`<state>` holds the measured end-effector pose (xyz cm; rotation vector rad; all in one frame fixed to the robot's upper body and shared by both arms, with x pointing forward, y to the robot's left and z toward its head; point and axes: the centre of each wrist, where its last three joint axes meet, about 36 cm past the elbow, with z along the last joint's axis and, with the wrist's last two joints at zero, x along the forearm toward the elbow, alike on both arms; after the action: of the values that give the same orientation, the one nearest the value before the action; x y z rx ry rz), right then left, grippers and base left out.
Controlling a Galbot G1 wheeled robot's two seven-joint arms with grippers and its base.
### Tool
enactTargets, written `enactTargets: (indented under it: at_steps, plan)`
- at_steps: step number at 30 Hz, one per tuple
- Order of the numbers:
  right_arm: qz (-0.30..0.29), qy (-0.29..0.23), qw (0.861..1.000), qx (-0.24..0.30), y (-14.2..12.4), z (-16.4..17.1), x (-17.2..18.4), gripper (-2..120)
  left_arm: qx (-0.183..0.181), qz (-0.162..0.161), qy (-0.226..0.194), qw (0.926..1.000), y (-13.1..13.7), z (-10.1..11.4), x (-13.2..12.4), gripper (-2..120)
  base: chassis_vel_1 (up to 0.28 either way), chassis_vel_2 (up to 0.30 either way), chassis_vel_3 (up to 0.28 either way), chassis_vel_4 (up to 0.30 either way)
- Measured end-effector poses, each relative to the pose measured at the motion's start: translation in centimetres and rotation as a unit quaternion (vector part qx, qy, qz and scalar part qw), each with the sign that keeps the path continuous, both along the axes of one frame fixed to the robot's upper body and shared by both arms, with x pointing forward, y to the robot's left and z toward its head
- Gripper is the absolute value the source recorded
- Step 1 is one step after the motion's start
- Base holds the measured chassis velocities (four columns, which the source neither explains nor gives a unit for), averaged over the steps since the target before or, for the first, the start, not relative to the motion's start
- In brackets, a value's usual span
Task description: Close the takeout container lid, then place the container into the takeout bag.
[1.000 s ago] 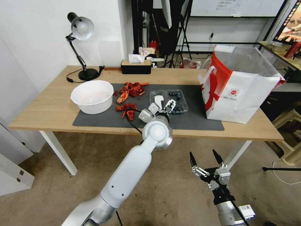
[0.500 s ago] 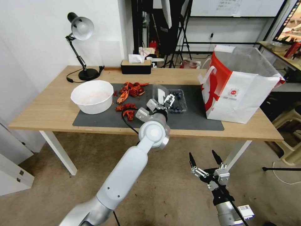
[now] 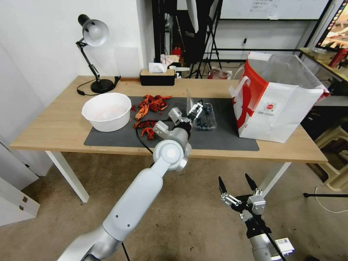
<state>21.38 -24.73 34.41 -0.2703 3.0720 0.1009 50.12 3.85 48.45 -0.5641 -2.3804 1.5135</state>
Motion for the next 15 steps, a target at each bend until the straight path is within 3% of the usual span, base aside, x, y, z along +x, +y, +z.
enactTargets:
  at_steps: [7,15]
  plan:
    - [0.0,-0.003,1.0,-0.004,-0.1,0.1,-0.3,100,0.013,-0.029,-0.033,0.999,0.0,0.2,1.3,100,0.0,0.0,0.0,0.0]
    - [0.0,-0.005,1.0,-0.007,-0.1,0.0,-0.4,100,0.038,-0.078,-0.033,0.9957,-1.5,0.7,2.0,100,0.0,0.0,0.0,0.0]
